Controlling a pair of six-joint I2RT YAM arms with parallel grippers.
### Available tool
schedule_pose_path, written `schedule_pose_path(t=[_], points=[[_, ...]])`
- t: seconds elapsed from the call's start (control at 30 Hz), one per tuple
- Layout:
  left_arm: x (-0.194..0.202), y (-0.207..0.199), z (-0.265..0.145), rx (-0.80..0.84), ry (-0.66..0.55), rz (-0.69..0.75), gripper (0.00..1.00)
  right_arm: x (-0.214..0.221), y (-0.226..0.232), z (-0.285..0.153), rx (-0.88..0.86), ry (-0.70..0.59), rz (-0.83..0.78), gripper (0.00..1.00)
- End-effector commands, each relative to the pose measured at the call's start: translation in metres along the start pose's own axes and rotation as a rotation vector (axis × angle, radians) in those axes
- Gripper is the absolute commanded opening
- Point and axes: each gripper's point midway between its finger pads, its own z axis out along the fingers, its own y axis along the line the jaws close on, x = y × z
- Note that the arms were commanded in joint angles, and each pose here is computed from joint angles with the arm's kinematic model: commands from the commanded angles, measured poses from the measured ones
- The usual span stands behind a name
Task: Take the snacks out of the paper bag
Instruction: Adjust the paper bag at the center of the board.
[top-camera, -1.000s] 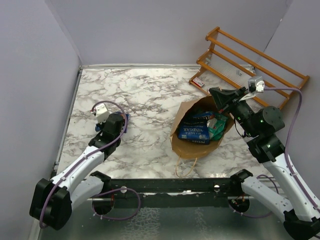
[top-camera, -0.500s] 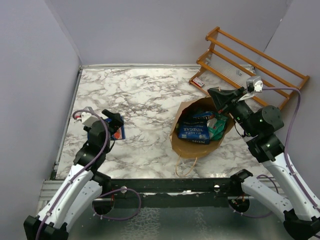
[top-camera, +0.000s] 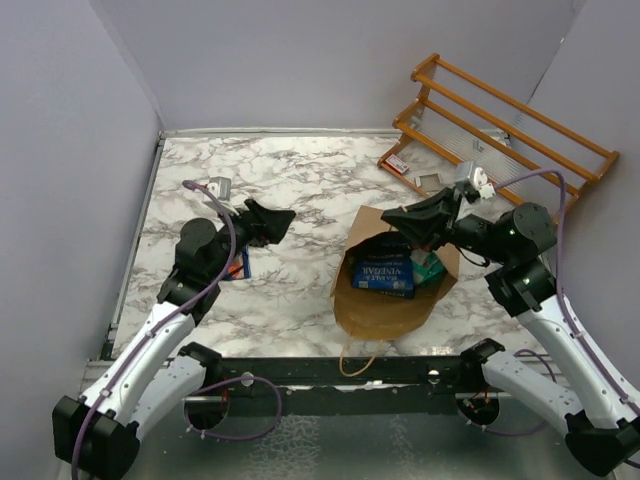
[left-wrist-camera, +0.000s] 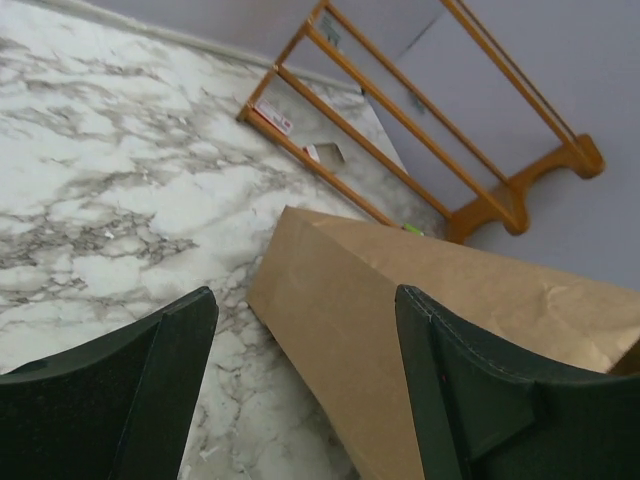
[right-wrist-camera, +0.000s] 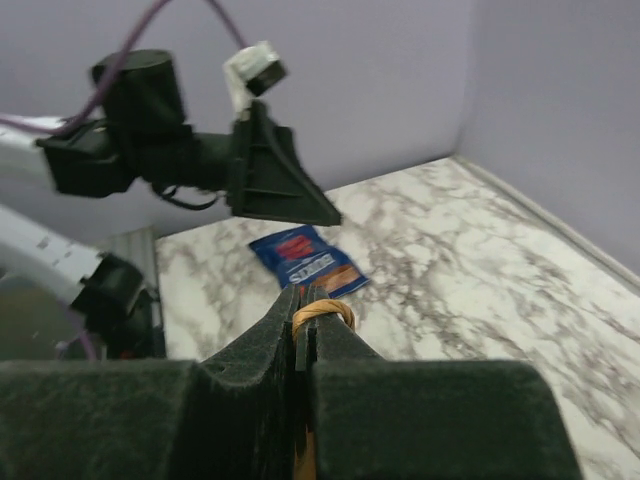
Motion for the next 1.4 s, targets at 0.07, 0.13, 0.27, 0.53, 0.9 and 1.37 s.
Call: schedule_pose_path(t=[0.07, 0.13, 0.27, 0.53, 0.9, 1.37], points=[[0.051, 0.013, 0.007, 0.049, 0.133, -0.09, 0.74, 0.015, 0.044, -0.005, -0.285, 0.046, -0.002, 0.02], [0.069, 0.026, 0.004, 0.012, 0.178, -0.105, 0.75, 0.022, 0.038, -0.004, -0.244, 0.059, 0.01, 0.02], [0.085, 0.024, -0.005, 0.048, 0.239, -0.095, 0.77, 0.031, 0.022, -0.001, -0.151, 0.065, 0.051, 0.02], [0.14, 0.049, -0.001, -0.013, 0.379, -0.265, 0.72, 0.033, 0.023, 0.01, -0.2, 0.024, 0.11, 0.02], [0.249, 0.021, 0.046, 0.025, 0.676, -0.23, 0.52, 0.028, 0.019, 0.006, -0.154, 0.024, 0.075, 0.02], [0.266, 0.006, 0.144, 0.074, 0.644, -0.148, 0.48, 0.046, -0.016, -0.012, 0.12, 0.052, 0.102, 0.02]])
